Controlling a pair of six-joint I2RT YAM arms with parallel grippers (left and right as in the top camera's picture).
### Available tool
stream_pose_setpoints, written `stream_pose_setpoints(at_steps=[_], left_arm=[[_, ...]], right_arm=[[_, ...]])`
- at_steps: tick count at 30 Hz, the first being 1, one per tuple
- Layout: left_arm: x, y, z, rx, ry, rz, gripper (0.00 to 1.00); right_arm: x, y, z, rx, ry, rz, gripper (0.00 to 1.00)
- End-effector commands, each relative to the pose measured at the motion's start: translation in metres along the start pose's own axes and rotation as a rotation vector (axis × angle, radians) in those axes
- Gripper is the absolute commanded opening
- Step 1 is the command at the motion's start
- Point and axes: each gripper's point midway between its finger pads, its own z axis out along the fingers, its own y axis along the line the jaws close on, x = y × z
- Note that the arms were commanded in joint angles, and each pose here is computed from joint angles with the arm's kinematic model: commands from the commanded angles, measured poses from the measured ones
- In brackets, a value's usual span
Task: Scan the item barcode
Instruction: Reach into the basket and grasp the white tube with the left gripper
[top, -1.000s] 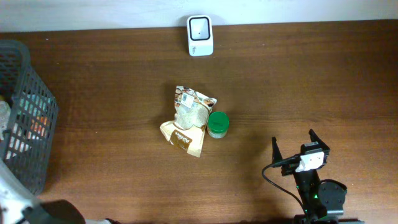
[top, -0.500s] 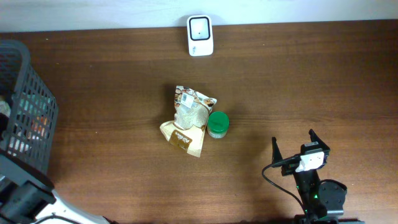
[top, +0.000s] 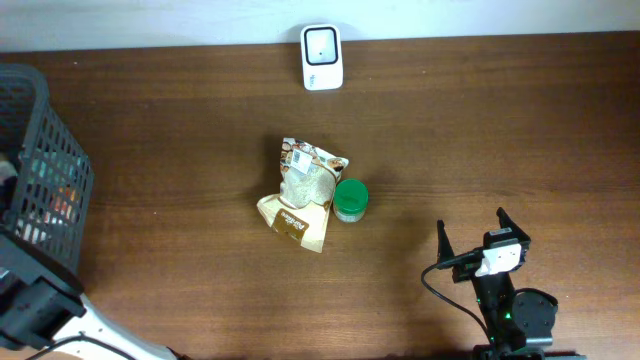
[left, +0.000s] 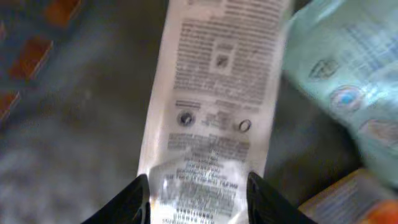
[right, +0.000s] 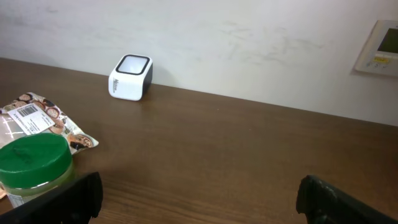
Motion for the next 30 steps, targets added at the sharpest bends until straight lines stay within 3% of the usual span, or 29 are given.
stream_pose_setpoints(at_steps=[1, 6, 10, 15, 16, 17, 18, 21, 25, 27, 30], left_arm=[[-0.016, -0.024, 0.004, 0.024, -0.059, 0.058, 0.49], [-0.010, -0.009, 0.013, -0.078, -0.027, 0.061, 0.48], [0.010, -0.004, 0.029, -0.080, 0.049, 0.057, 0.40], [0.031, -0.004, 0.045, -0.096, 0.113, 0.068, 0.40], [0.040, -0.006, 0.052, -0.092, 0.138, 0.073, 0.37], [0.044, -0.007, 0.055, -0.089, 0.153, 0.075, 0.08], [0.044, -0.007, 0.055, -0.089, 0.152, 0.075, 0.00], [0.035, -0.005, 0.049, -0.092, 0.132, 0.068, 0.00], [0.000, -0.002, 0.016, -0.081, 0.051, -0.001, 0.00], [-0.039, -0.007, -0.037, -0.002, -0.086, -0.019, 0.00], [-0.070, -0.003, -0.113, 0.028, -0.255, -0.051, 0.00]], right_arm=[[0.002, 0.001, 0.000, -0.001, 0.004, 0.000, 0.98], [0.002, 0.001, 0.000, -0.001, 0.005, 0.001, 0.98], [0.002, 0.001, 0.000, -0.001, 0.005, 0.001, 0.98], [0.002, 0.001, 0.000, -0.001, 0.004, 0.001, 0.98], [0.002, 0.001, 0.000, -0.001, 0.004, 0.000, 0.99], [0.002, 0.001, 0.000, -0.001, 0.004, 0.000, 0.98], [0.002, 0.001, 0.000, -0.001, 0.005, 0.001, 0.98], [0.002, 0.001, 0.000, -0.001, 0.004, 0.001, 0.98], [0.002, 0.001, 0.000, -0.001, 0.005, 0.001, 0.98], [0.002, 0.001, 0.000, -0.001, 0.004, 0.000, 0.98], [0.002, 0.001, 0.000, -0.001, 0.005, 0.001, 0.98]])
